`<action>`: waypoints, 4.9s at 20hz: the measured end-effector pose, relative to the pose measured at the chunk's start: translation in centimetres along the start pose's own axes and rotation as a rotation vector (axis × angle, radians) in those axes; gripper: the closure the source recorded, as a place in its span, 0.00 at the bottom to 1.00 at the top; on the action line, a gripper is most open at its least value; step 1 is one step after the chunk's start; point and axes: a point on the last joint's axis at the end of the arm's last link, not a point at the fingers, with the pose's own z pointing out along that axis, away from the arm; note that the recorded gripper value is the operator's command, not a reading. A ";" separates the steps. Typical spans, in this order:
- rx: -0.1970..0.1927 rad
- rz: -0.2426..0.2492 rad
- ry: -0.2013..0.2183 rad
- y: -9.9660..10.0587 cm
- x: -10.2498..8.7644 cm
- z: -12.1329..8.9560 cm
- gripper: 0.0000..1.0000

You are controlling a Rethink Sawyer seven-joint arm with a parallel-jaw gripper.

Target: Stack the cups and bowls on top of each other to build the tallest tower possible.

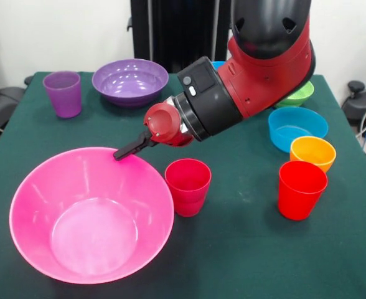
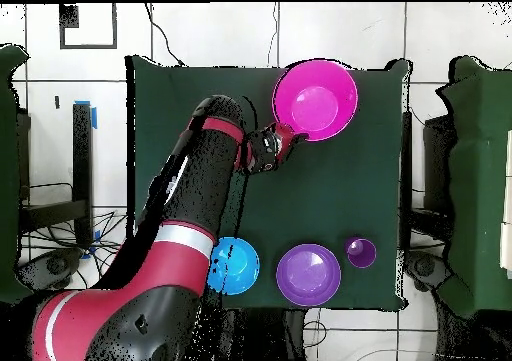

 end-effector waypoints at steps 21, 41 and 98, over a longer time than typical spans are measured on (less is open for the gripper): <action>0.014 -0.019 0.020 0.0 2.0 1.1 1.00; 0.049 -0.046 0.007 0.7 3.0 0.6 1.00; 0.075 -0.046 -0.142 -0.3 2.4 2.8 1.00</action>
